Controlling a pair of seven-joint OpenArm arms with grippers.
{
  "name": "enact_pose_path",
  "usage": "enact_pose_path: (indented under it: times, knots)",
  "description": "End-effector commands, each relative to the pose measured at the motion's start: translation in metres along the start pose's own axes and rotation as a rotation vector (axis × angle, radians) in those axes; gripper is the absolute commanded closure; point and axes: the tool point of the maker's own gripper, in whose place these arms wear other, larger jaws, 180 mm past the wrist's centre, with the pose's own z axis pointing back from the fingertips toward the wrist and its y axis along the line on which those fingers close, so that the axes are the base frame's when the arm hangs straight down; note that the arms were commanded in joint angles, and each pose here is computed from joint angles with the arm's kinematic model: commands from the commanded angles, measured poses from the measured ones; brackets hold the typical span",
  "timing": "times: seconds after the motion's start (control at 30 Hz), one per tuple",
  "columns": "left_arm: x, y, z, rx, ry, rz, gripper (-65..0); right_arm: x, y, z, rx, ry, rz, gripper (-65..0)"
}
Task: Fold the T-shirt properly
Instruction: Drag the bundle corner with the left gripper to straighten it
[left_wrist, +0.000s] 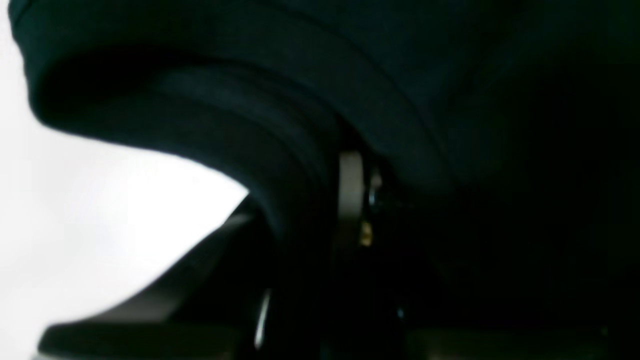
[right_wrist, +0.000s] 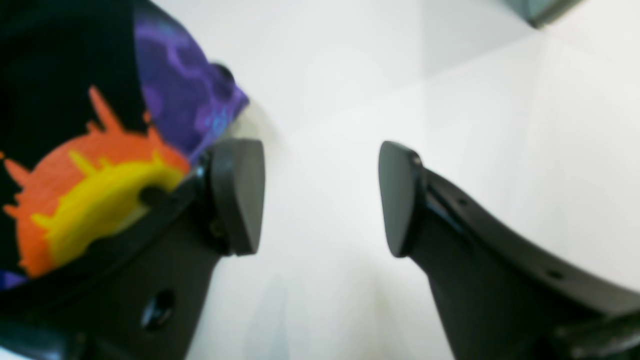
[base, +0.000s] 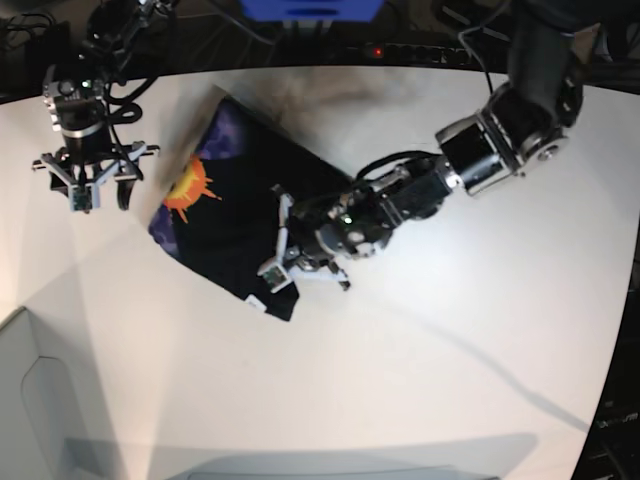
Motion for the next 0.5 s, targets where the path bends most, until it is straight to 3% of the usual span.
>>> enact_pose_path:
  times: [0.0, 0.3, 0.37, 0.47]
  knots:
    - [0.013, 0.003, -0.001, 0.014, 0.003, -0.060, 0.0, 0.011, -0.004, 0.003, -0.005, -0.043, 0.006, -36.9]
    - [0.085, -0.031, -0.012, 0.085, -0.058, -0.580, -2.2, 0.004, -0.019, 0.008, -0.050, -0.025, -0.003, -36.9]
    - [0.092, -0.029, -0.013, 0.112, -0.042, -0.624, -10.1, 0.004, -0.019, 0.008, -0.050, -0.025, -0.003, -36.9]
    - [0.105, -0.015, -0.006, 0.193, -0.014, -0.652, -29.9, 0.003, -0.021, 0.008, -0.055, -0.023, -0.004, -36.9]
